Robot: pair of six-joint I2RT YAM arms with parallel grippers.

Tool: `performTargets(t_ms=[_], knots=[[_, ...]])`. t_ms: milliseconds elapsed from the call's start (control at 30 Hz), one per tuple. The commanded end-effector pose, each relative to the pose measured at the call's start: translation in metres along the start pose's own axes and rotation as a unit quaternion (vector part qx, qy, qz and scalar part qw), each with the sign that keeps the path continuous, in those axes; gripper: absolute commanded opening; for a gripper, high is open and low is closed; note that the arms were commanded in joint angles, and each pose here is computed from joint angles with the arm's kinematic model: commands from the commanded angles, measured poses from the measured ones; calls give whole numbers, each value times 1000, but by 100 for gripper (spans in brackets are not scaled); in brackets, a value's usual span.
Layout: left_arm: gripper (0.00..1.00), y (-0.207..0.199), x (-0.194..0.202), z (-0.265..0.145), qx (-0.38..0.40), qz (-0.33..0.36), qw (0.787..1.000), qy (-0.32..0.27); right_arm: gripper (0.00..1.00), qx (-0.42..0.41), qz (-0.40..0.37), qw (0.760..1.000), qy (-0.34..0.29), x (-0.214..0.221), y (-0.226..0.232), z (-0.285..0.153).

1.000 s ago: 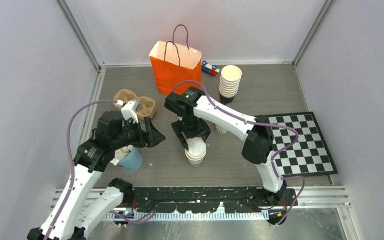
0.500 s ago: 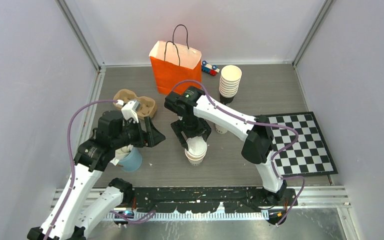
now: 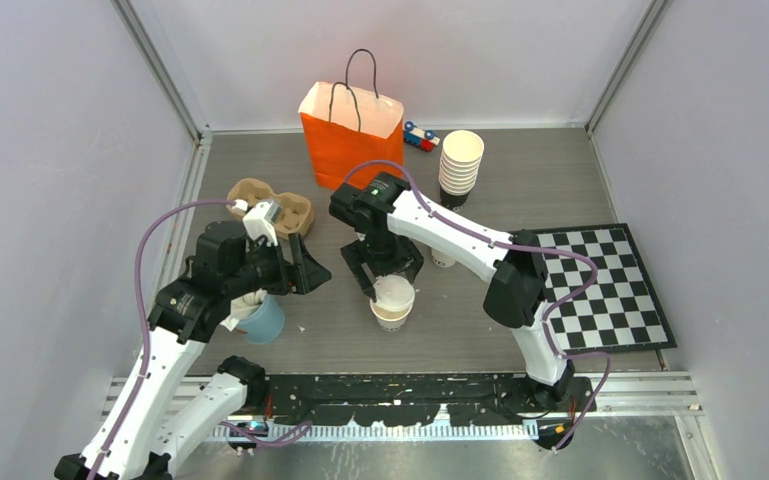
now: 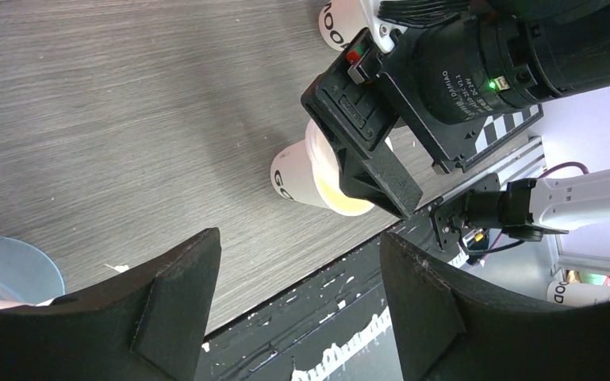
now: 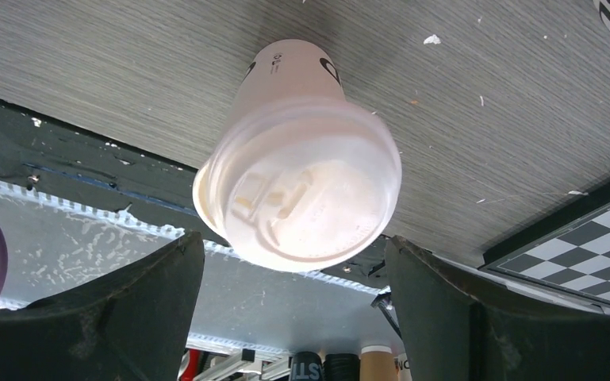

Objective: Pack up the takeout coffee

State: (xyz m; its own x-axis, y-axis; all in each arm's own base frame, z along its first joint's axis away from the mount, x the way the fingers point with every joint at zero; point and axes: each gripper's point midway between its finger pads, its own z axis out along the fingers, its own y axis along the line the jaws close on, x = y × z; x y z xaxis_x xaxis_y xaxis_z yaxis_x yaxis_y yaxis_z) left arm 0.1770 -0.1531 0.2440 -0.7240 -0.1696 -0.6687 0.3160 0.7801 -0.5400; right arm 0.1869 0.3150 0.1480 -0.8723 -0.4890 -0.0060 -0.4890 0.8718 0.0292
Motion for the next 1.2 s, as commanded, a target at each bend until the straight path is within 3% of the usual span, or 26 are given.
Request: performTargets(t_ms=[0,467,1167], knots=[[75,-2,-2,0,7,4,1000,-6,88,-20,-13,1000,-1,1,6,-7],[75,2,0,0,-2,11,1000,-1,72,-81,-17,996,-15,-1,27,-14],[74,2,-1,-1,-2,9,1000,-3,65,-136,-20,990,-41,3,45,-26]])
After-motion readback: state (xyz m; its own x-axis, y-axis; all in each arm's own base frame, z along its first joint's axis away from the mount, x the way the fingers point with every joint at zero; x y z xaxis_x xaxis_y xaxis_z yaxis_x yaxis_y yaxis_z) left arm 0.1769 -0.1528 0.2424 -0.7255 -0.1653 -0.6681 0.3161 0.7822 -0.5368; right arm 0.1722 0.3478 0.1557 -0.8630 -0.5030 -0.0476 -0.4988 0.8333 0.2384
